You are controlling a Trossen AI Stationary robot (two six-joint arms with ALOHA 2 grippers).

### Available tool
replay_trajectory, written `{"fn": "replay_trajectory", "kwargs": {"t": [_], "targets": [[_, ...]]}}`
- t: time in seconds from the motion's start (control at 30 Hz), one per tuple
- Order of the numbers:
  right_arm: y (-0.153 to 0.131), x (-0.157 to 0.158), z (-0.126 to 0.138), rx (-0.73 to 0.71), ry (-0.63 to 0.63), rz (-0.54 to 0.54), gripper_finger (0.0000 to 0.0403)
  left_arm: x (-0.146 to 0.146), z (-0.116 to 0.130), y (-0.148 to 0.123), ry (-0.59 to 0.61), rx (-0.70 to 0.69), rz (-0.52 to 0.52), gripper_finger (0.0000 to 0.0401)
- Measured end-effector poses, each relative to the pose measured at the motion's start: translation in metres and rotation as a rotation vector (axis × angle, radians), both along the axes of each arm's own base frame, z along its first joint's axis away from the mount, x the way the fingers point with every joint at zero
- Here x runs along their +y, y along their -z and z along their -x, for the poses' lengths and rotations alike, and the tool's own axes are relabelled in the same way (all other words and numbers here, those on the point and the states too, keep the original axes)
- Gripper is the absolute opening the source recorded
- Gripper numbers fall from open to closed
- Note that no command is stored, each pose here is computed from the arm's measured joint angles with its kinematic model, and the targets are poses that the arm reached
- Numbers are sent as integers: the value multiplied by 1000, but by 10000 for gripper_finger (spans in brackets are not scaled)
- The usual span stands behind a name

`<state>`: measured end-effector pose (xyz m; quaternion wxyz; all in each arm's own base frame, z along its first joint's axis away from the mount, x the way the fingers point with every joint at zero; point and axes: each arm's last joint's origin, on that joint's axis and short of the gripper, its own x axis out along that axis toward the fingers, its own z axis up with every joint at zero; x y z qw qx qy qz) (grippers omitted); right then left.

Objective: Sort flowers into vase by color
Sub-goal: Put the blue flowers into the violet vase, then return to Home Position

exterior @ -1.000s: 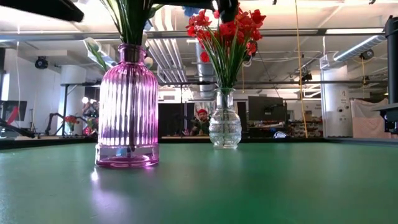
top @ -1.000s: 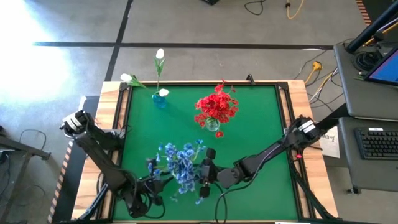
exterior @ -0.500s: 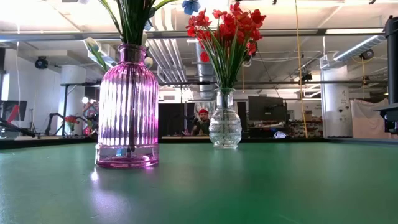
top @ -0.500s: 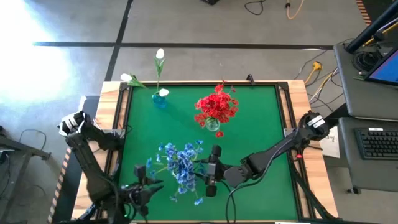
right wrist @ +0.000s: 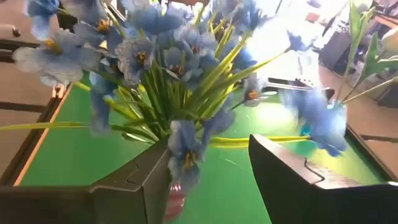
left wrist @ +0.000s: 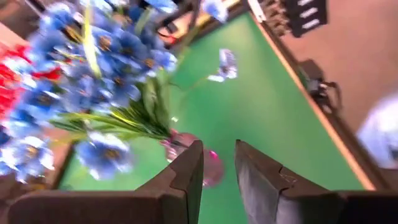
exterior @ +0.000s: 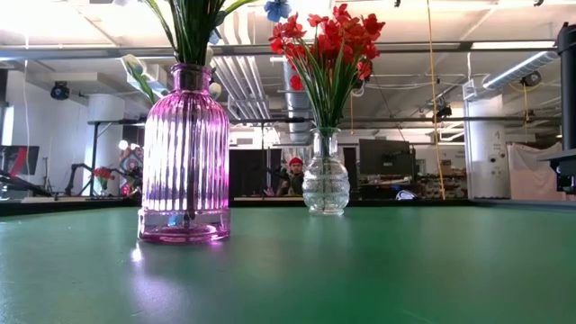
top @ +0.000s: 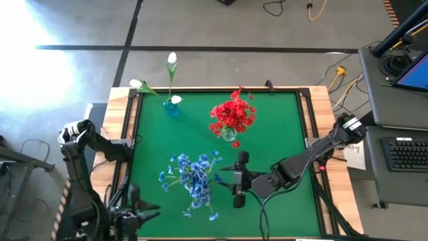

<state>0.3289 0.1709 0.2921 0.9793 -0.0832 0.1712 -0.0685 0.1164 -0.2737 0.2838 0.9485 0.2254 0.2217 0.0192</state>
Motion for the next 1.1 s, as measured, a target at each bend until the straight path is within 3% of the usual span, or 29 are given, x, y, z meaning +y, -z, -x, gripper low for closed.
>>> {"fn": "replay_trajectory", "kwargs": {"t": [0.2, 0.43, 0.63, 1.1], "targets": [[-17, -5, 22, 23, -27, 29, 199, -12, 16, 1, 115, 123, 117, 69], [-37, -12, 58, 25, -57, 7, 199, -22, 26, -5, 250, 278, 288, 6], [-41, -22, 89, -7, -89, -10, 199, -20, 25, 4, 369, 309, 317, 1], [-29, -51, 136, -203, -147, -87, 199, 56, 35, 30, 449, 177, 481, 0]]}}
